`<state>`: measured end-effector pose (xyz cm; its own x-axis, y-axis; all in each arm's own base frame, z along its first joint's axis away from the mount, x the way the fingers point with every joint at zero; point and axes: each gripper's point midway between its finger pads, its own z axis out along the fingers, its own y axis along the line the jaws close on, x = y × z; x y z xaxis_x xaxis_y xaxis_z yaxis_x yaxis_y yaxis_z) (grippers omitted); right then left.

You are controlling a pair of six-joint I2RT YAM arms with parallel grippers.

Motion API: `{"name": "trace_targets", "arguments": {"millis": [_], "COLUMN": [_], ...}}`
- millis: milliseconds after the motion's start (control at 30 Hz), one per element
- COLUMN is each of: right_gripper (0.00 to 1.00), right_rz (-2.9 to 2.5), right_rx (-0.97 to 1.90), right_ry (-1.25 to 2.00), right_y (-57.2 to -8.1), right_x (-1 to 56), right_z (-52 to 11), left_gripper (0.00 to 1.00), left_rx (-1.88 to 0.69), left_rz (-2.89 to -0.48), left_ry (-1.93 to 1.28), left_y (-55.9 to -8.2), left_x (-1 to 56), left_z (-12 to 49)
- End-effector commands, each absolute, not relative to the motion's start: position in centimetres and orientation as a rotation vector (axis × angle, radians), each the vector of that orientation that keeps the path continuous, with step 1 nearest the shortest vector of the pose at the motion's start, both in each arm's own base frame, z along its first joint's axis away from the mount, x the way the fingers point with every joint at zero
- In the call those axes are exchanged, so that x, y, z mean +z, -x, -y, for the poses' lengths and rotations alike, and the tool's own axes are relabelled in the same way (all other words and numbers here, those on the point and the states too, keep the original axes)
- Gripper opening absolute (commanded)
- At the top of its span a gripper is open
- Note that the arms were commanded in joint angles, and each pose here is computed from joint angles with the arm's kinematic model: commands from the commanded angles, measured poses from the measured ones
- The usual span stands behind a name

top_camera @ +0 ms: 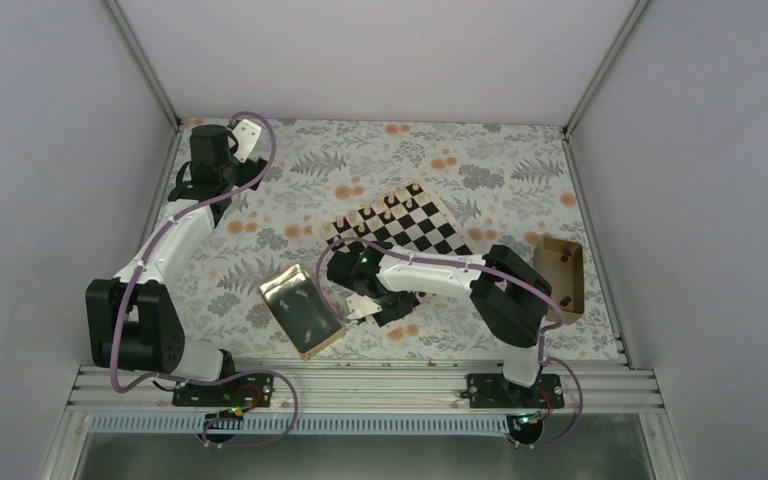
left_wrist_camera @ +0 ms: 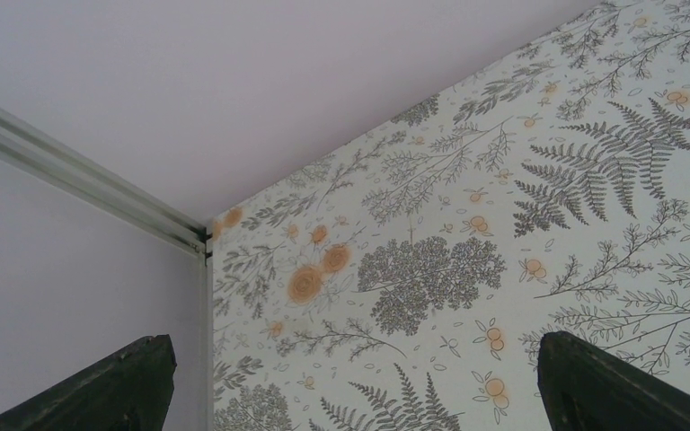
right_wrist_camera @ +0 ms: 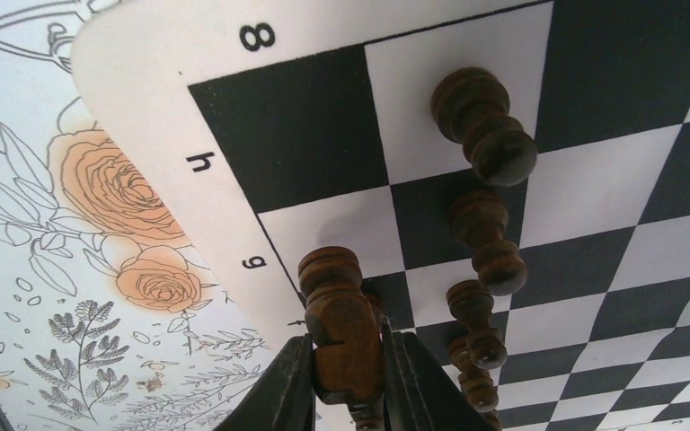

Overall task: Set up the chess pieces on the board
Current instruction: Place the chess piece on the chessboard.

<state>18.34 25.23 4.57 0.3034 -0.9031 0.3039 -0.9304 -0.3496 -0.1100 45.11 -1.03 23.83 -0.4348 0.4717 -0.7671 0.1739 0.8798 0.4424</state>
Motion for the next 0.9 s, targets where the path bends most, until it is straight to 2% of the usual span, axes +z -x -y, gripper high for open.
{"name": "trace_targets", "arguments": {"millis": [0, 600, 733, 867], "right_gripper": [0.14, 0.19, 0.23, 0.35], "right_rz": [1.768, 1.740, 1.745, 1.767], "right_rx": [0.473, 0.473, 0.477, 0.488], "right_ry": [-2.480, -2.447, -2.443, -2.448], "right_y": [-18.4, -18.1, -18.1, -18.3], "right_x": [4.9, 3.7, 3.8, 4.4], "right_z": [-26.2, -25.6, -25.5, -25.5], "left_gripper": [1.00, 1.00, 1.00, 1.00], "left_rx": [0.352, 0.338, 0.337, 0.336], "left_rz": [-2.002, -2.002, -2.001, -2.000], "left_ry": [-0.471, -0.477, -0.477, -0.478], "left_y": [-44.7, -44.9, -45.0, -45.0], "left_x": [24.5, 24.3, 24.3, 24.4], "left_z": [1.1, 1.3, 1.3, 1.3]}}
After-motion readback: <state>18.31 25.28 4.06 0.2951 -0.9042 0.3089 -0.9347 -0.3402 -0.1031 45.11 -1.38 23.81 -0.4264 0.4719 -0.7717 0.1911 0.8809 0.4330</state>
